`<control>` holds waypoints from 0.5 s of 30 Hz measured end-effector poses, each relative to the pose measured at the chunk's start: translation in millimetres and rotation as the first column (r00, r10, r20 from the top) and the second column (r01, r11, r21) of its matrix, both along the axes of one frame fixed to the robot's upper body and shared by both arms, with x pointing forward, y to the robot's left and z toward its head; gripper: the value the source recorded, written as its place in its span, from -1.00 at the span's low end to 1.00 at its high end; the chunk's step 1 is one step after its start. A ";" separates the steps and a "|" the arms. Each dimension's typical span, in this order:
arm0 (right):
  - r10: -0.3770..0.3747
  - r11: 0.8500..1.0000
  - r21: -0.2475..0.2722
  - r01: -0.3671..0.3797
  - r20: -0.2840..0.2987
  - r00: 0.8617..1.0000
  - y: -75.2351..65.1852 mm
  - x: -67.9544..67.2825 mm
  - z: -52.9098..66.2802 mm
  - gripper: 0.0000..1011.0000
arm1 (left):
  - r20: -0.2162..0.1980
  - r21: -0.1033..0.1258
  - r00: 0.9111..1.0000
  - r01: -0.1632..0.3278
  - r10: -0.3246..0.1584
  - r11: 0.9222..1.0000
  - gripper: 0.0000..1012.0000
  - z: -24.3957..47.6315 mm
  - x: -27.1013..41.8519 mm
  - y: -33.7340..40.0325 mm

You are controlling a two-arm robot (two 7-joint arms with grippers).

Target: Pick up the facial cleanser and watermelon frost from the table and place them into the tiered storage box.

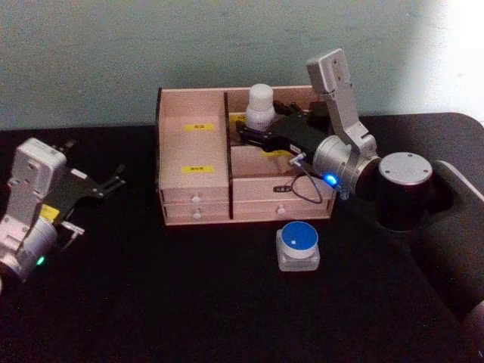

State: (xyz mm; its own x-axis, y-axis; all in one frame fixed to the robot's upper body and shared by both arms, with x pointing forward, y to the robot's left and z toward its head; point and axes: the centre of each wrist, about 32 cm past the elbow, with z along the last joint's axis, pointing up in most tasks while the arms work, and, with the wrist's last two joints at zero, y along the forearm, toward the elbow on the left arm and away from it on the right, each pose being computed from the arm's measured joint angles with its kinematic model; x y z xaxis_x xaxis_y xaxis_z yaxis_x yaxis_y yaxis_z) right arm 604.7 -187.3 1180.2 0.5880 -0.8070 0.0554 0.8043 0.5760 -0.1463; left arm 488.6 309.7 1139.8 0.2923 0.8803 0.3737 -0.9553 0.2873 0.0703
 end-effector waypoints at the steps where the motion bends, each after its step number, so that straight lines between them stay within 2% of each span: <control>1: 0.000 1.000 0.000 0.000 0.000 1.000 0.0 0.0 0.0 0.98 | 0.000 0.000 1.000 0.000 0.000 1.000 0.98 0.0 0.0 0.0; 8: 0.000 1.000 0.002 0.000 0.002 1.000 -0.1 -0.5 0.7 0.98 | 0.000 0.000 1.000 0.000 0.000 1.000 0.98 0.0 0.0 0.0; 15: -0.001 1.000 0.017 0.000 0.045 0.999 -3.5 -9.4 10.9 0.98 | 0.000 0.000 1.000 0.000 0.000 1.000 0.98 0.0 0.0 0.0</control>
